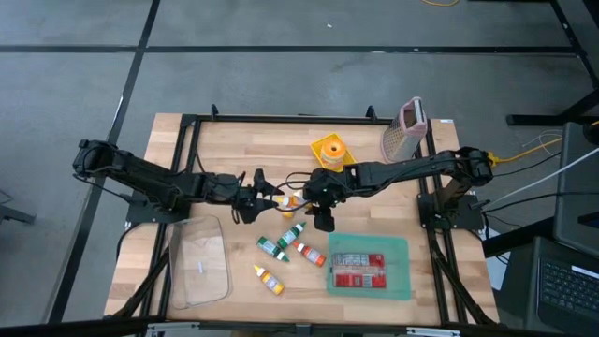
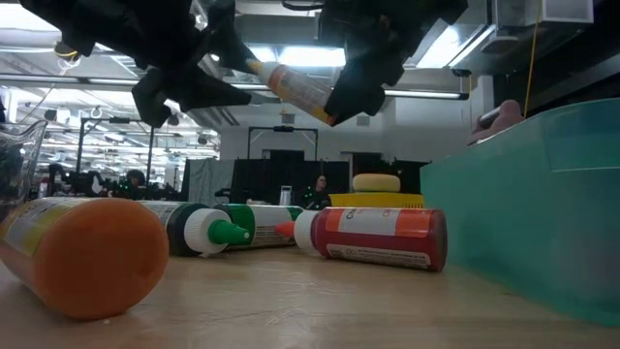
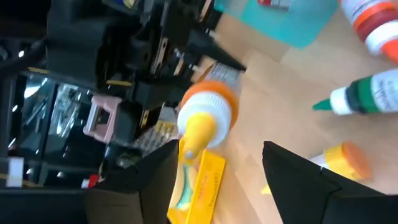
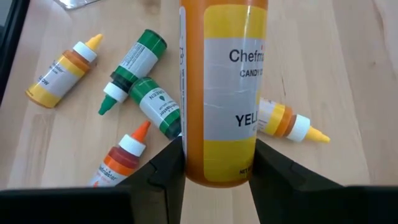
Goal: Pick & Place Food Item
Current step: Put the top right yellow food coloring bottle into the transparent bin
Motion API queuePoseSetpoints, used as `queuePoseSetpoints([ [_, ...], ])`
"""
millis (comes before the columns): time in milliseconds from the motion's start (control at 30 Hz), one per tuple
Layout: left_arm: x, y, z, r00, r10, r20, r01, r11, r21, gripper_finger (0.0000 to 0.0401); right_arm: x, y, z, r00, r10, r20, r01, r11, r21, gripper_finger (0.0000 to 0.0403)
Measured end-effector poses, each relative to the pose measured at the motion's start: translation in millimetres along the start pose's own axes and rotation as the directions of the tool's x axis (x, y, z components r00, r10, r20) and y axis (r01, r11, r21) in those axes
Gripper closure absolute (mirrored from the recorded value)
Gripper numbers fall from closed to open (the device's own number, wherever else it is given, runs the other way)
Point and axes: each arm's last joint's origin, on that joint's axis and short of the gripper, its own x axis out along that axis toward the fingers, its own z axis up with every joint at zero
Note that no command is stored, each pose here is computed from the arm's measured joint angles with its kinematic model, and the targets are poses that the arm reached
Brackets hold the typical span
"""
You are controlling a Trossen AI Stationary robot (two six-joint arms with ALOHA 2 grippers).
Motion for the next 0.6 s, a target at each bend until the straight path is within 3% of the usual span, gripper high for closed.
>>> queuePoseSetpoints([
  [233,-0.2,3.4,2.6,0.999,0.027,0.039,-0.029,0.998,0.052,0.0168,0.1,0.0,0.1,1.0,0.0,0.002,0.0,1.0,0.0,0.0265],
  [600,-0.2,3.9,3.7,0.997,0.022,0.068,-0.027,0.997,0.069,0.0197,0.1,0.6,2.1,1.0,0.024,0.02,-0.024,1.0,0.002,0.0265],
])
